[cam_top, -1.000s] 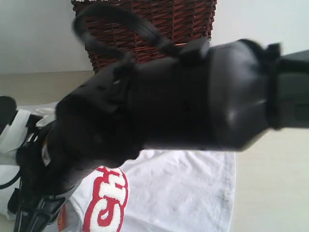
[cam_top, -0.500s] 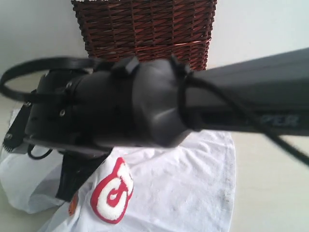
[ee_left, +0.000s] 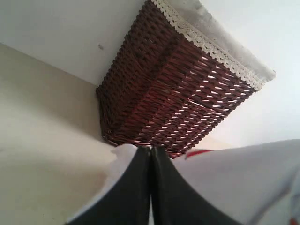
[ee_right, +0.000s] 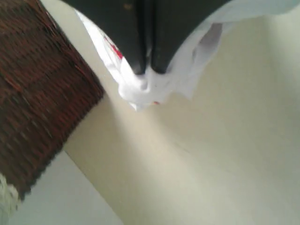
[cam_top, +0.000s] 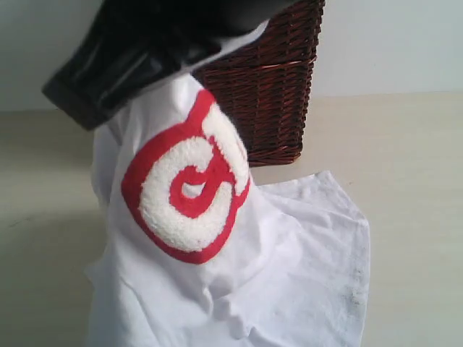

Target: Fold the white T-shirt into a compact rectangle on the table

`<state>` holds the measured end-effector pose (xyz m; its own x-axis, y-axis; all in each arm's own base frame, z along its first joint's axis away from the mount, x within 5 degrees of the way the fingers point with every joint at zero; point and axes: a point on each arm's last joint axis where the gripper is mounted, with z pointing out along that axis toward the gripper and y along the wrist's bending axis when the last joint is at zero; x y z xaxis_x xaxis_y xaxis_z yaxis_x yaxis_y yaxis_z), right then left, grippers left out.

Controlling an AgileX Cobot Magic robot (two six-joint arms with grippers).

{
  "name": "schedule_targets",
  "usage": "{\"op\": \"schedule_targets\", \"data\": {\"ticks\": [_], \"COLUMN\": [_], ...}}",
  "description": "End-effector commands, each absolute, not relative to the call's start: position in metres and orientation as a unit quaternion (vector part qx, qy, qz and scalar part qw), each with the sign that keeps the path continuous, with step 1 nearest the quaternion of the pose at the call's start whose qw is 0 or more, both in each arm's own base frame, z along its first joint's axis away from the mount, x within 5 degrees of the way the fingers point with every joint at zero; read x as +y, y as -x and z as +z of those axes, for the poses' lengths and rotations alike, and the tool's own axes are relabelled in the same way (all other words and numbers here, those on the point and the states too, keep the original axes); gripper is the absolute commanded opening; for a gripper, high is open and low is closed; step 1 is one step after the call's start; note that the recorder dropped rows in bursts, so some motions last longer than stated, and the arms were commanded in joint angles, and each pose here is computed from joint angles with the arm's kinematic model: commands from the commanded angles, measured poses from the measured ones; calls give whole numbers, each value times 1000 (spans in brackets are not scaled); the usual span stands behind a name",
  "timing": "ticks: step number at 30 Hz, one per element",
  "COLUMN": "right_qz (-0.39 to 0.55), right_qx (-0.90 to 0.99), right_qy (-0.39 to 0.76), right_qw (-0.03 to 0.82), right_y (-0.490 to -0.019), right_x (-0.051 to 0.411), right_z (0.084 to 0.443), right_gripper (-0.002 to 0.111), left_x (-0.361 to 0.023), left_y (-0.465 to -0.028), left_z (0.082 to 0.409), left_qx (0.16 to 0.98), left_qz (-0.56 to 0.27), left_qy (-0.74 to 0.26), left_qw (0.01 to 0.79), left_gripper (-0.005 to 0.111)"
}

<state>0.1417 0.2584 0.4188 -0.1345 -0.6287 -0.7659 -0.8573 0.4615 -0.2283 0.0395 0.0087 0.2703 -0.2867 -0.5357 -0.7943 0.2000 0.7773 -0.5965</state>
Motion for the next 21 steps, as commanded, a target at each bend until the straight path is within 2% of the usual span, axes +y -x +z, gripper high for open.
{"op": "schedule_targets", "data": {"ticks": [1, 6, 8, 11, 13, 16, 17, 19, 21], "right_qz": [228, 293, 354, 437, 448, 363, 271, 144, 154], "right_qx": [661, 598, 573, 545, 547, 619, 690, 770, 807], "right_qy": [531, 484, 461, 462, 444, 384, 350, 312, 299], "right_qw": [479, 568, 578, 546, 551, 581, 573, 537, 485], "right_y": [-114, -103, -95, -86, -90, -111, -128, -156, -174], "right_x": [237, 219, 218, 231, 236, 228, 221, 203, 191], "right_z": [468, 543, 573, 593, 602, 602, 587, 564, 542], "right_gripper": [0, 0, 0, 0, 0, 0, 0, 0, 0], "left_x": [9, 9, 9, 9, 9, 9, 9, 9, 9], "left_y": [-40, -40, -40, -40, -40, -40, -40, -40, -40], "left_z": [270, 270, 270, 270, 270, 270, 270, 270, 270], "left_qx": [739, 739, 739, 739, 739, 739, 739, 739, 739], "left_qz": [-310, -310, -310, -310, -310, -310, -310, -310, -309], "left_qy": [112, 112, 112, 112, 112, 112, 112, 112, 112], "left_qw": [588, 588, 588, 588, 588, 588, 588, 588, 588], "left_gripper": [1, 1, 1, 1, 1, 1, 1, 1, 1]}}
